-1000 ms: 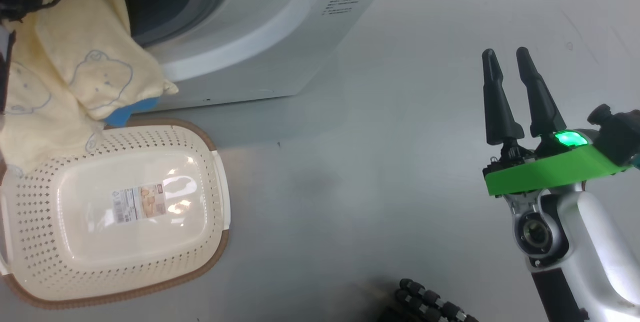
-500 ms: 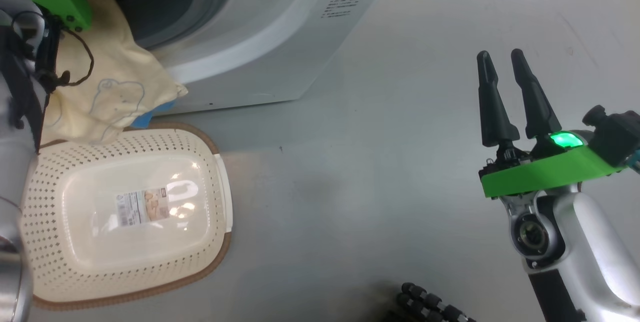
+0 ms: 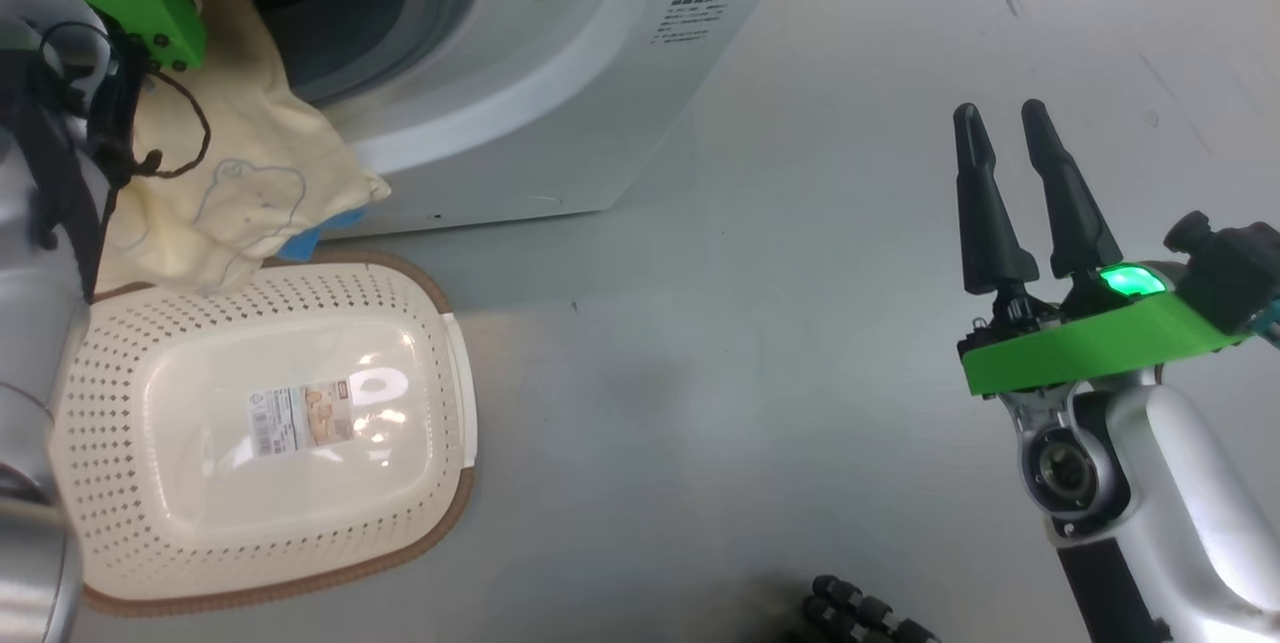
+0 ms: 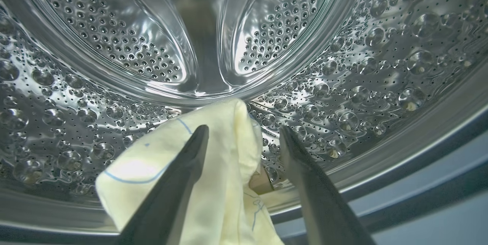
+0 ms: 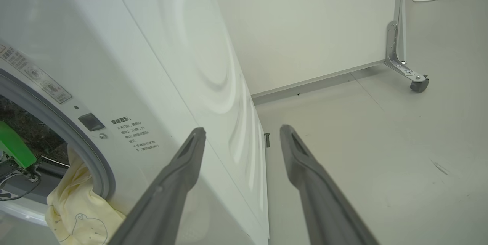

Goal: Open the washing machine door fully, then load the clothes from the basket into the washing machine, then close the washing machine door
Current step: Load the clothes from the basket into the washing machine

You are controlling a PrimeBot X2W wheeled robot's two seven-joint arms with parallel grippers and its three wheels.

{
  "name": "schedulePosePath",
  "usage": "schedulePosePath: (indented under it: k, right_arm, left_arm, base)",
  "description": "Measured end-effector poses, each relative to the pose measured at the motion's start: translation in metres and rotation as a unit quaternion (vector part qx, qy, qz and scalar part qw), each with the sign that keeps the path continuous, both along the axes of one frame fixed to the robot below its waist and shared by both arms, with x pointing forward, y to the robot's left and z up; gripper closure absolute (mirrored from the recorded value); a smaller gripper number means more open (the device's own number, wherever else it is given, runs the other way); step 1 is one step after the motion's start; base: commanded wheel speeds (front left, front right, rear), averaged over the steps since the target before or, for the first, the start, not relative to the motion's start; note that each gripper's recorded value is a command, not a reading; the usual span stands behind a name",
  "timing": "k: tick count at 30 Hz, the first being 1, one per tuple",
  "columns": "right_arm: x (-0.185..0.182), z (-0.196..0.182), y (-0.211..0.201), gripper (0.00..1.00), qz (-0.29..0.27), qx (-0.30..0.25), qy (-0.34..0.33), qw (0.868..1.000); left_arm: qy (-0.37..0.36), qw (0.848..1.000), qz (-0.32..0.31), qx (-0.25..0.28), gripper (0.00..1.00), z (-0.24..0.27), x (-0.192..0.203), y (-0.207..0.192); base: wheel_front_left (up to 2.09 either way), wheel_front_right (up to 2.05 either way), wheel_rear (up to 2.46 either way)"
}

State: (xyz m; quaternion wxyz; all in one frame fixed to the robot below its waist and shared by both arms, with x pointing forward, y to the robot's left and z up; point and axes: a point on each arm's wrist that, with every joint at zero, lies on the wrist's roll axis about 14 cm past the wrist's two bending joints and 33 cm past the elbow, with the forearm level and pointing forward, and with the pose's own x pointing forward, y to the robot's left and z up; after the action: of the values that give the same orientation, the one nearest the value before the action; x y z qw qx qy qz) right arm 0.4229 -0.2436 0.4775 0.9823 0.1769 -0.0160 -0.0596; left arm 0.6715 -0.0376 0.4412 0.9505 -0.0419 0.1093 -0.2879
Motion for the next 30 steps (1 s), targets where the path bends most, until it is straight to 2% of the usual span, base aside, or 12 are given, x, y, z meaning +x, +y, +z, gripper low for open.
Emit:
schedulePosePath:
  k: [21, 30]
  right_arm:
    - [0.005, 0.011, 0.004, 0.00, 0.012, 0.002, -0.020, 1.000]
    - [0.004, 0.025, 0.004, 0.00, 0.021, -0.008, -0.036, 0.999]
  left_arm:
    - [-0.021, 0.994, 0.028, -0.102, 0.00, 0.029, -0.025, 0.019]
    - [-0.031, 0.993, 0.045, -0.108, 0.00, 0.031, -0.055, 0.036]
  base:
    - [0.00, 0.00, 0.00]
    - [0.00, 0.00, 0.00]
